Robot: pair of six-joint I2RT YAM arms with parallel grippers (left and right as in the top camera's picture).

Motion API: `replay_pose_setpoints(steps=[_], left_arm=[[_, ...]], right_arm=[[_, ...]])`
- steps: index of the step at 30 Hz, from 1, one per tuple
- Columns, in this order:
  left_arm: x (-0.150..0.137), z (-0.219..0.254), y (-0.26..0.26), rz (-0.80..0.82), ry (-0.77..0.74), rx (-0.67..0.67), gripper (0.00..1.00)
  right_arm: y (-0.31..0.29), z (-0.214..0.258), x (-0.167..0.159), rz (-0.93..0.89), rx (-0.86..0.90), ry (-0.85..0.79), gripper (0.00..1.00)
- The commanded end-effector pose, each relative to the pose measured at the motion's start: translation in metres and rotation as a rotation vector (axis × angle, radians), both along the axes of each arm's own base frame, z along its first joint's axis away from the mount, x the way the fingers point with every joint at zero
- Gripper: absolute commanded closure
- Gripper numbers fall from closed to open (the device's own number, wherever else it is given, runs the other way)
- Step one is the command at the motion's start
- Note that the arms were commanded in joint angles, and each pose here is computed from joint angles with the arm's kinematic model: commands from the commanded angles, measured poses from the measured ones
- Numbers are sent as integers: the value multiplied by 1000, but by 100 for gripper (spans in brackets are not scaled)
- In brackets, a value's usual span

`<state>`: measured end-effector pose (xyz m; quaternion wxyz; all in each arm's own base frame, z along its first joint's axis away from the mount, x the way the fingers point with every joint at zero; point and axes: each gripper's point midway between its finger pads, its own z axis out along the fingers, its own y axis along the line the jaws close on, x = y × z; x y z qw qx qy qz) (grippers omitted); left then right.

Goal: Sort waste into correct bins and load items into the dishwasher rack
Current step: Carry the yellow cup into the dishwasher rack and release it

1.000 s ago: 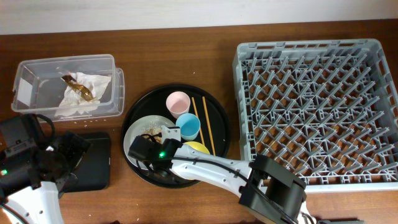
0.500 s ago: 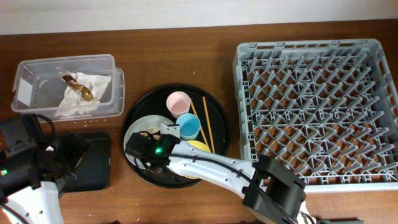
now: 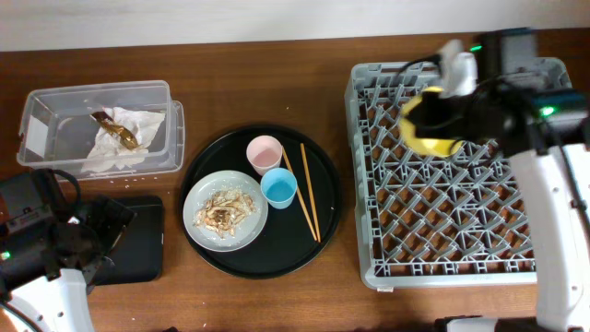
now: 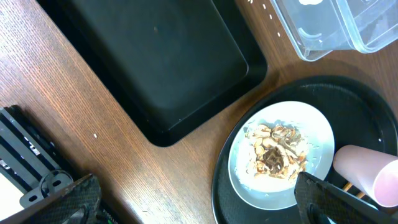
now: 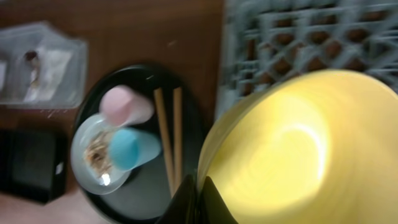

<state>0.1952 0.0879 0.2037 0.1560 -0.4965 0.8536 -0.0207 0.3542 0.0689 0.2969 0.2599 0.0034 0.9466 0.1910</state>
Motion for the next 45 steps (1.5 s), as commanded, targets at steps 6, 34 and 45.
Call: replay_pose_setpoints(steps=[6,34,45], left_arm=[[0,2,1,12,-7,0,1],[0,2,1,12,-7,0,1],[0,2,1,12,-7,0,1]], right_arm=[[-65,-26,57,218,647,-125,96],[-116,-115,37,-48,812,208,96],[-184,-109,7,-267,688,202,52]])
